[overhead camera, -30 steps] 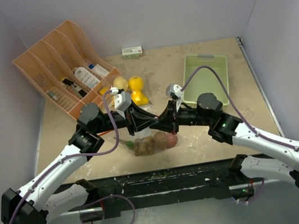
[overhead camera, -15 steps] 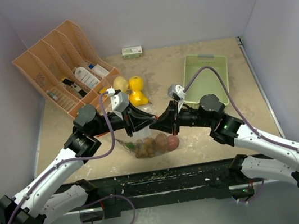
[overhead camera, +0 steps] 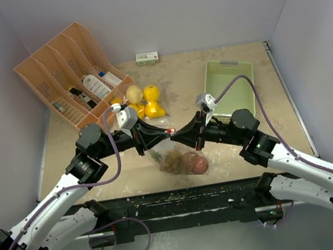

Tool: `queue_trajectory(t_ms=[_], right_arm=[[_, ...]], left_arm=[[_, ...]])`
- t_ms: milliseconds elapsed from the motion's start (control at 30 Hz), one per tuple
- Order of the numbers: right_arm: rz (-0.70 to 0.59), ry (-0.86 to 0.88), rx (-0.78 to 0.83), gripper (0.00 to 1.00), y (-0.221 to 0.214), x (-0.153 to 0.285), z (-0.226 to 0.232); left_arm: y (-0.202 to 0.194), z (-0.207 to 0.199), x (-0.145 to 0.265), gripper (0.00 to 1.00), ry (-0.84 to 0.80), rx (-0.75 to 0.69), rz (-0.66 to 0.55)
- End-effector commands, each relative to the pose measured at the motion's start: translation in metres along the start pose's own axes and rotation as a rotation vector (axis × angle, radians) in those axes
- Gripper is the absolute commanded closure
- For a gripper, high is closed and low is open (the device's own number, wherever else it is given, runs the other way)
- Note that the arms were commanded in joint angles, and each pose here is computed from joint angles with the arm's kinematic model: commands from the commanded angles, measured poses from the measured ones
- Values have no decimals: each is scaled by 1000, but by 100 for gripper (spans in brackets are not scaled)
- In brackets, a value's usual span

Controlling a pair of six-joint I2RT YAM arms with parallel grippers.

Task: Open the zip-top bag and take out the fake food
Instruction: Unzip the zipper food storage bag at the center of the board.

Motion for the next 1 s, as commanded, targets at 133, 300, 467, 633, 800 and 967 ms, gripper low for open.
queue_trajectory(t_ms=[133,300,467,633,800,967], right_arm=[[-137,51,47,100,32,10,13],[-159,59,59,100,36,15,17],[-140,53,79,100,34,17,17],[-65,28,76,70,20,8,7],[-34,-3,83,56,15,-3,-4],[-40,4,77,70,10,-11,-9]], left_arm=[[-11,13,2,100,73,11,8],[-12,18,-3,99,77,11,19],[-12,19,-3,100,79,10,11],[-3,16,-8,100,51,-1,-2],[1,14,-16,100,-1,2,0],[-3,13,-19,100,-30,16,2]])
Point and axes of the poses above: each gripper's point midway between its finger pads, its own x axis back along the fingers, its own z axis along the line the jaws close on, y = z × x, the point moved 4 cm from there along x, back along the fingers, and after that the axes turned 4 degrees about x, right-handed, at the moved point
